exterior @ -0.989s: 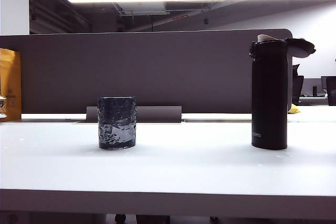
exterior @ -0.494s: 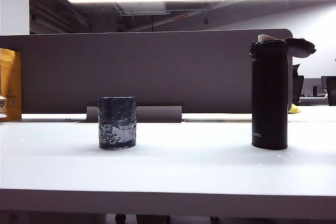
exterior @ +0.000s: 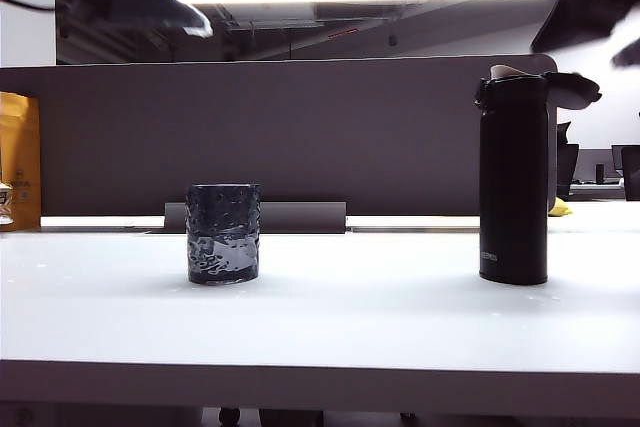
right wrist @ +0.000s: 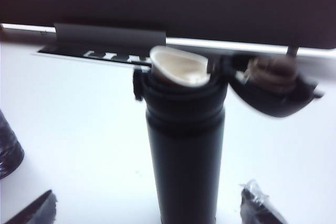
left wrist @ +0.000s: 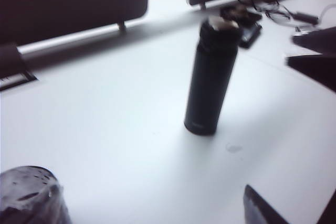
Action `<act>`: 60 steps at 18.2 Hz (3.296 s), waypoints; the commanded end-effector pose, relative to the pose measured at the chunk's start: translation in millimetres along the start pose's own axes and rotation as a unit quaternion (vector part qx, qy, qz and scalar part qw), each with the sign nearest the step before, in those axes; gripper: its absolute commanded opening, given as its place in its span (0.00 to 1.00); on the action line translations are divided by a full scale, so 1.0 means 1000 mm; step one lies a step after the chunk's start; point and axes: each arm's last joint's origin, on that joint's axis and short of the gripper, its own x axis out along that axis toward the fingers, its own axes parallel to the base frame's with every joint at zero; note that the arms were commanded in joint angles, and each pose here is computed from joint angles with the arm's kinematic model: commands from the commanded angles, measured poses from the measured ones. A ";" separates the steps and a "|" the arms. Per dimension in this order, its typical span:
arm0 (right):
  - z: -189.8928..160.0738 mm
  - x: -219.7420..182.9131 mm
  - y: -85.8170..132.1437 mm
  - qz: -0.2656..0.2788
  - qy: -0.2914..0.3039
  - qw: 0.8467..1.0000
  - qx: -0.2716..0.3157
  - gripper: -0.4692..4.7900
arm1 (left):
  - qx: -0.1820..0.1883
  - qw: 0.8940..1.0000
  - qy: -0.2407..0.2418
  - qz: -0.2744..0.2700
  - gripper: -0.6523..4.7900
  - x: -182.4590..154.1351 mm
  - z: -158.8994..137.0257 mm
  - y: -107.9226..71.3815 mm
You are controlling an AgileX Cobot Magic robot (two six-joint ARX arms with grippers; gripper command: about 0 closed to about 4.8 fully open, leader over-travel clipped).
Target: Pick up the black thermos, pour some water into the cup, then place the black thermos back on the table.
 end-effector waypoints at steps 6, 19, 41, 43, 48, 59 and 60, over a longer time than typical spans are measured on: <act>-0.045 0.067 -0.007 -0.015 -0.021 1.000 0.006 1.00 | 0.011 1.000 -0.004 -0.001 1.00 0.019 -0.006 0.005; -0.076 0.111 -0.012 -0.017 -0.046 0.998 -0.032 1.00 | 0.006 1.000 0.013 0.008 1.00 0.020 -0.010 0.006; -0.019 0.138 0.013 0.057 -0.108 0.988 -0.094 0.17 | -0.001 0.997 0.032 0.071 1.00 0.016 -0.010 0.016; 0.023 0.156 0.038 0.082 -0.116 0.976 -0.167 0.17 | 0.005 0.994 0.048 0.098 1.00 0.010 -0.003 0.032; 0.082 0.219 0.075 0.104 -0.147 0.915 -0.361 0.17 | 0.014 0.993 0.071 0.096 1.00 0.015 -0.004 0.055; 0.028 0.264 0.092 0.134 -0.160 0.752 -0.626 0.17 | 0.007 0.978 0.162 0.134 1.00 0.031 -0.033 0.064; 0.028 0.264 0.093 0.133 -0.161 0.749 -0.628 0.17 | 0.005 0.978 0.164 0.129 1.00 0.031 -0.034 0.064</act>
